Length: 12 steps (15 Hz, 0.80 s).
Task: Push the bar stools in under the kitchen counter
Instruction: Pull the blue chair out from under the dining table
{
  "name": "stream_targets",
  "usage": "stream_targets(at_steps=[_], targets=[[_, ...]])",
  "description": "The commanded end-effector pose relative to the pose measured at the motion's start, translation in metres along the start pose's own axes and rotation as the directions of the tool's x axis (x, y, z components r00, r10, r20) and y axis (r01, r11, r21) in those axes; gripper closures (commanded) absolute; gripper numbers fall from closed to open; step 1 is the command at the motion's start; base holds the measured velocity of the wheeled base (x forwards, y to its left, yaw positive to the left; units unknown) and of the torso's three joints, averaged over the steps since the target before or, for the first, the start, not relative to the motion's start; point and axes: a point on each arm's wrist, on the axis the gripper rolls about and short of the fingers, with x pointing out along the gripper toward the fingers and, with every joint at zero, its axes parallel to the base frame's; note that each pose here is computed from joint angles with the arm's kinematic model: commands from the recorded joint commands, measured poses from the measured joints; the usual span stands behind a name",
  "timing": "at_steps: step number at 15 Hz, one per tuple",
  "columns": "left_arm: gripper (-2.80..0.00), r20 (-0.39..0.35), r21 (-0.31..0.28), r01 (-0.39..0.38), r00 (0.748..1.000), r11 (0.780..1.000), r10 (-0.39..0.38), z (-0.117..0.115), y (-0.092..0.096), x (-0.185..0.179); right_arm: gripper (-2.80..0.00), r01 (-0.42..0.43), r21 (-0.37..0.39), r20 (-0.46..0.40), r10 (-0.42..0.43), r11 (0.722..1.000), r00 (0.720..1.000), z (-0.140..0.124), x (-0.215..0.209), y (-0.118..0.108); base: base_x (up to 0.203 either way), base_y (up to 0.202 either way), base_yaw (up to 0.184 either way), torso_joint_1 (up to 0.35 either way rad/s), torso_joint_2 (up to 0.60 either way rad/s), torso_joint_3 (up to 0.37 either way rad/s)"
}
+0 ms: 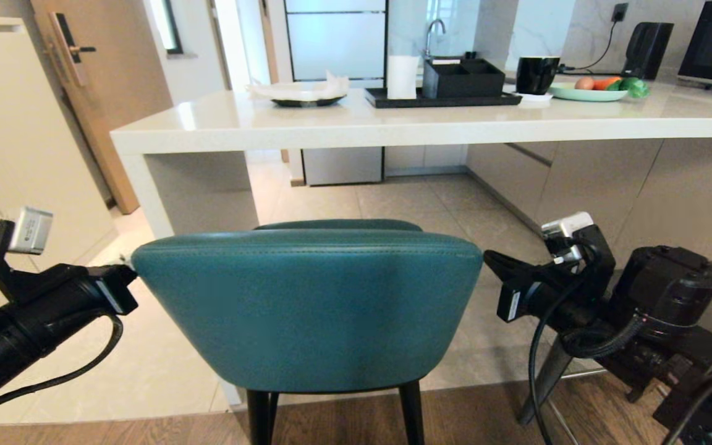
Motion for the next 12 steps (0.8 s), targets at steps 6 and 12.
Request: stream_targets(at_steps=[6,12], targets=[[0.00,-0.073,0.013,0.057,0.996,0.998,-0.055,-0.049,0.008,0.036,0.00,-0.050,-0.004,-0.059,0.050,0.999,0.997,-0.032,0.020,0.018,0.000,0.000,0.000,0.000,0.00,0.000],[0.00,-0.121,-0.001,0.168,0.979,0.986,-0.167,-0.060,-0.028,0.036,0.00,-0.057,-0.002,-0.059,0.057,0.998,0.997,-0.050,0.030,0.045,0.000,0.000,0.000,0.000,0.00,0.000]])
